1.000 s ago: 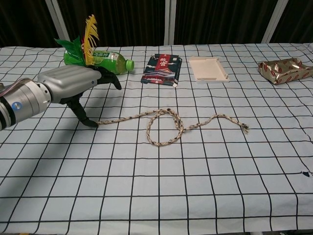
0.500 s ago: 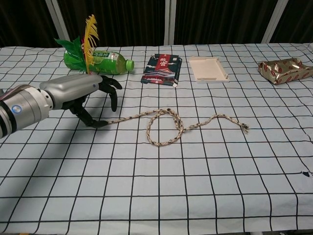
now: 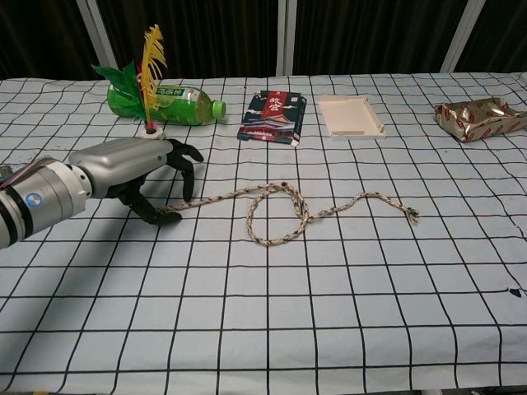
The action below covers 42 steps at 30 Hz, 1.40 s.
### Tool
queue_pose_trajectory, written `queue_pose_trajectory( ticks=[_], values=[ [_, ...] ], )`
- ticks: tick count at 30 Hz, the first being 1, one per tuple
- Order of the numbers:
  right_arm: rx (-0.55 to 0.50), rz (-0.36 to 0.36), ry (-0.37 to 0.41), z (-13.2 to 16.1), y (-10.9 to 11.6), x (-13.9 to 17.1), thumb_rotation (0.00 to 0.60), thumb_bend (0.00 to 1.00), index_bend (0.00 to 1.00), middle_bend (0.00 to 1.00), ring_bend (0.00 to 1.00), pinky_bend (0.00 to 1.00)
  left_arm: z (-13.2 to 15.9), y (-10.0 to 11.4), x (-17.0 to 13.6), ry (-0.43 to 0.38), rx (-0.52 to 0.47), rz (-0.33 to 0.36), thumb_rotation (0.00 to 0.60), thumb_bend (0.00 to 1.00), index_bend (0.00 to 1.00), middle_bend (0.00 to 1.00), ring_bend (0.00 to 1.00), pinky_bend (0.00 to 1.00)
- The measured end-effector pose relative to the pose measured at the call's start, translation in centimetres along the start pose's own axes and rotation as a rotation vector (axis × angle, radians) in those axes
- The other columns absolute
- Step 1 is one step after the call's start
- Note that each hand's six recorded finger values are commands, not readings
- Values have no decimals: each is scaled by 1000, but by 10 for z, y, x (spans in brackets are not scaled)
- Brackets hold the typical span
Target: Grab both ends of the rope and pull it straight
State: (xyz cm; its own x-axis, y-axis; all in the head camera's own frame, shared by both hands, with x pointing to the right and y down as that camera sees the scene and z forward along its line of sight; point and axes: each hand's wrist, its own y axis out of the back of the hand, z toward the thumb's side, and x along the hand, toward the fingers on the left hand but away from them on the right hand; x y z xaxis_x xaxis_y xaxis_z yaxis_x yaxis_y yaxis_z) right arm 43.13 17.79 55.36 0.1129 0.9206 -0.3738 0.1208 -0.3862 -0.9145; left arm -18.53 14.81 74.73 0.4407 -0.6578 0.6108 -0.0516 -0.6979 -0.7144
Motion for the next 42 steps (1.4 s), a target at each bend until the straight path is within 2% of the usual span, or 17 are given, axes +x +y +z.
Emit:
queue_pose_trajectory(
  ticks=[8, 28, 34, 37, 42],
  values=[
    [0, 2, -2, 0, -1, 0, 600, 266, 41, 78, 0, 0, -1, -1, 1, 1, -1, -4, 600, 337, 497, 82, 0, 0],
    [3, 10, 0, 1, -2, -1, 600, 266, 41, 78, 0, 0, -2, -1, 1, -1, -6, 6, 600, 376, 569, 102, 0, 0],
    [5, 50, 26, 7, -8, -5, 600, 273, 42, 86, 0, 0, -9, 3, -7, -3, -17, 29, 600, 393, 579, 109, 0, 0],
    [-8, 89, 59, 16, -15, -13, 600, 292, 89, 115, 0, 0, -12, 5, -13, -6, -15, 41, 600, 393, 579, 109, 0, 0],
    [-9, 159, 137, 39, -31, -36, 600, 294, 264, 162, 0, 0, -16, 6, -23, -11, -18, 54, 600, 391, 579, 109, 0, 0]
  ],
)
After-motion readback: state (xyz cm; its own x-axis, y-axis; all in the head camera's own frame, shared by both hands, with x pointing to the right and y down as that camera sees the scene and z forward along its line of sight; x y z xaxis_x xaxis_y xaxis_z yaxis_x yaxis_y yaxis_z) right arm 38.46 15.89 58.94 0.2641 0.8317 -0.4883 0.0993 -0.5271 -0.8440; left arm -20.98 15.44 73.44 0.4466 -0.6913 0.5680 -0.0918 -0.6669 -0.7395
